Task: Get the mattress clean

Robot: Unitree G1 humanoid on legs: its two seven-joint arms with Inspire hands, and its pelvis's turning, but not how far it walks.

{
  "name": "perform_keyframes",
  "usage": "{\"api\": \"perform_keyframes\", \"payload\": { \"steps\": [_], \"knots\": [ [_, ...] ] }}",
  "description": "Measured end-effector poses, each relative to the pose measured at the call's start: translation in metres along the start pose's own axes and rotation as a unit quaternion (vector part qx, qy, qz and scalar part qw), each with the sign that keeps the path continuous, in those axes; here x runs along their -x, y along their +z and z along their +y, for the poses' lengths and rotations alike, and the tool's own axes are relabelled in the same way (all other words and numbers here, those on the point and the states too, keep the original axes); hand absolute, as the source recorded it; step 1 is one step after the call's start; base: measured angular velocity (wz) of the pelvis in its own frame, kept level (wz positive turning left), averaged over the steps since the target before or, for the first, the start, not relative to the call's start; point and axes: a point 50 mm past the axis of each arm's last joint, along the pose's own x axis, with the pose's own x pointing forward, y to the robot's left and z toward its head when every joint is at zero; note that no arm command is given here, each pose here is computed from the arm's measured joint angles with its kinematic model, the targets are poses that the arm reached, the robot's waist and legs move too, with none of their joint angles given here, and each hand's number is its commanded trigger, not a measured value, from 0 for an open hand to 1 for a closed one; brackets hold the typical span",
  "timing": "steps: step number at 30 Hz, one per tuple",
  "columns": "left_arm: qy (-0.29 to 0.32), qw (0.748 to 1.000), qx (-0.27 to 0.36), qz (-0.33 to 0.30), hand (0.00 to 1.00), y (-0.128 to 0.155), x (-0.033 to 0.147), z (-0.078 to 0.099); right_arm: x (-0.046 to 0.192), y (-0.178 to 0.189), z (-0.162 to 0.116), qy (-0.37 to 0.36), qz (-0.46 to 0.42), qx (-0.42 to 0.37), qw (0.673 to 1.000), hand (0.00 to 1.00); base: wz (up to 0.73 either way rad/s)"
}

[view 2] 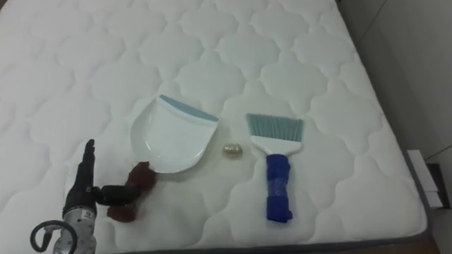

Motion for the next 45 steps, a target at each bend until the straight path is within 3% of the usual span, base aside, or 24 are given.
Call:
{"api": "perform_keyframes", "payload": {
  "steps": [15, 34, 43, 44, 45],
  "knots": [
    [-0.027, 0.999, -0.016, -0.006, 0.0, 0.007, -0.008, -0.01, -0.002, 0.006, 0.0, -0.006, -0.002, 0.012, 1.0, 0.0, -0.02],
    [-0.044, 0.995, -0.057, 0.066, 0.0, -0.018, -0.016, -0.016, -0.005, 0.021, 0.001, -0.011, -0.005, 0.011, 1.0, 0.0, -0.03],
    [-0.019, 0.995, -0.066, 0.078, 0.0, -0.024, -0.015, -0.015, -0.007, 0.037, -0.002, -0.035, -0.029, 0.002, 0.999, 0.0, -0.24],
    [-0.008, 0.995, -0.066, 0.08, 0.17, -0.025, -0.016, -0.01, -0.007, 0.041, -0.001, -0.036, -0.036, 0.005, 0.999, 0.0, -0.4],
    [0.011, 0.994, -0.068, 0.086, 0.77, -0.026, -0.018, -0.003, -0.007, 0.047, -0.002, -0.039, -0.045, 0.018, 0.998, 0.0, 0.17]
  ]
}}
